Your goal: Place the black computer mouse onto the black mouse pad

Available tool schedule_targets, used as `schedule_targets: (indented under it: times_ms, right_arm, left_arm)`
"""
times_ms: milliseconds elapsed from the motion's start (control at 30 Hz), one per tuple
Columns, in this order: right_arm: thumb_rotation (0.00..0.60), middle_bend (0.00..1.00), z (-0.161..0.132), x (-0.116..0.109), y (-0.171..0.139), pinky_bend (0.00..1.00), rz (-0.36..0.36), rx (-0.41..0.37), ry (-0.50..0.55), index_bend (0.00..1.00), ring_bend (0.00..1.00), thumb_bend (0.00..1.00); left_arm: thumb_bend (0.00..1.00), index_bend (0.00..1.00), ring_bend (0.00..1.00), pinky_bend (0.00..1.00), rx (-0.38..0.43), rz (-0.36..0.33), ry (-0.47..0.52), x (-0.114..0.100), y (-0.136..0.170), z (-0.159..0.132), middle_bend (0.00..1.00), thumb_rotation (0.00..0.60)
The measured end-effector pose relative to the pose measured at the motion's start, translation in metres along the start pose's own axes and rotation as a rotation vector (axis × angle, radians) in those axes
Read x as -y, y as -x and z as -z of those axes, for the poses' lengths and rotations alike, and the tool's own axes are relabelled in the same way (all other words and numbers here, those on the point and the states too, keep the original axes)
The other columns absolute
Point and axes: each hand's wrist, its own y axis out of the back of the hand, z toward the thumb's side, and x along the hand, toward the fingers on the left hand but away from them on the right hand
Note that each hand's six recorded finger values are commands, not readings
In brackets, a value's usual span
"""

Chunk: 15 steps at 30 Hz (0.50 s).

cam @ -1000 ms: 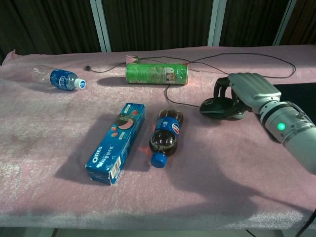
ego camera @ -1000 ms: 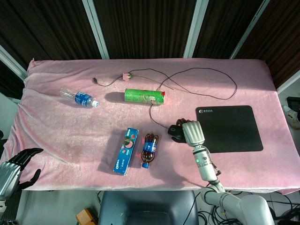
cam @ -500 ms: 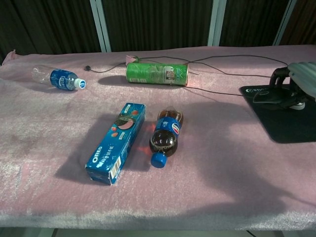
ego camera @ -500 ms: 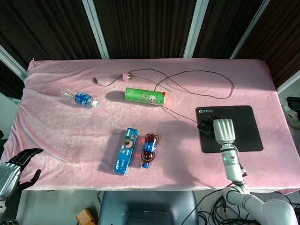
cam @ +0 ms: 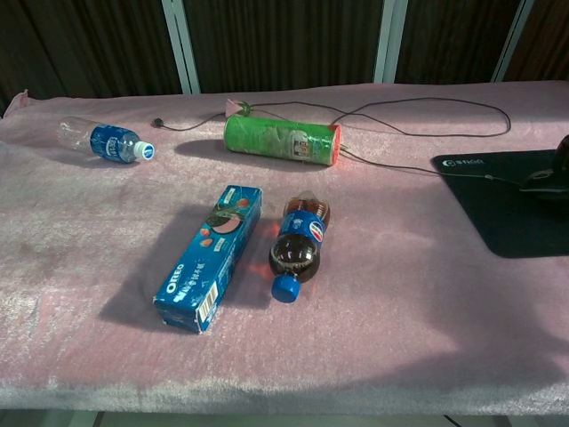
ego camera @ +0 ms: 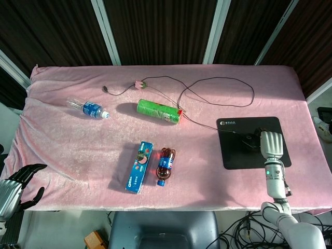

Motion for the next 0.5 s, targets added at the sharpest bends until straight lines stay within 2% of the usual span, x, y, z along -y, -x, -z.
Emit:
schedule_targets:
  times_ms: [100,133,233,333,500]
  right_arm:
    - [0.600,0.17,0.004,0.006,-0.002,0.12,-0.042,-0.002,-0.003,0.24,0.10,0.38]
    - [0.600,0.10,0.005,0.007,-0.003,0.07,-0.050,-0.005,-0.003,0.16,0.05,0.36]
    - [0.600,0.00,0.006,0.008,-0.007,0.01,-0.068,-0.017,0.002,0.02,0.00,0.31]
    - [0.600,0.00,0.005,0.004,-0.012,0.00,-0.065,-0.041,0.025,0.00,0.00,0.28]
    - [0.600,0.00,-0.002,-0.020,-0.026,0.00,0.014,-0.109,0.102,0.00,0.00,0.27]
  left_arm:
    - [0.42,0.22,0.22,0.41,0.002,0.001,-0.002,0.000,0.001,-0.001,0.24,0.600]
    - [0.42,0.22,0.22,0.41,0.002,0.002,-0.003,0.000,0.001,-0.001,0.24,0.600]
    - [0.42,0.22,0.24,0.41,0.000,0.002,-0.004,0.001,0.001,-0.001,0.25,0.600]
    - [0.42,0.22,0.25,0.41,-0.001,0.004,-0.006,0.001,0.000,-0.001,0.25,0.600]
    - [0.42,0.22,0.25,0.41,0.000,0.007,-0.010,0.002,0.000,-0.001,0.25,0.600]
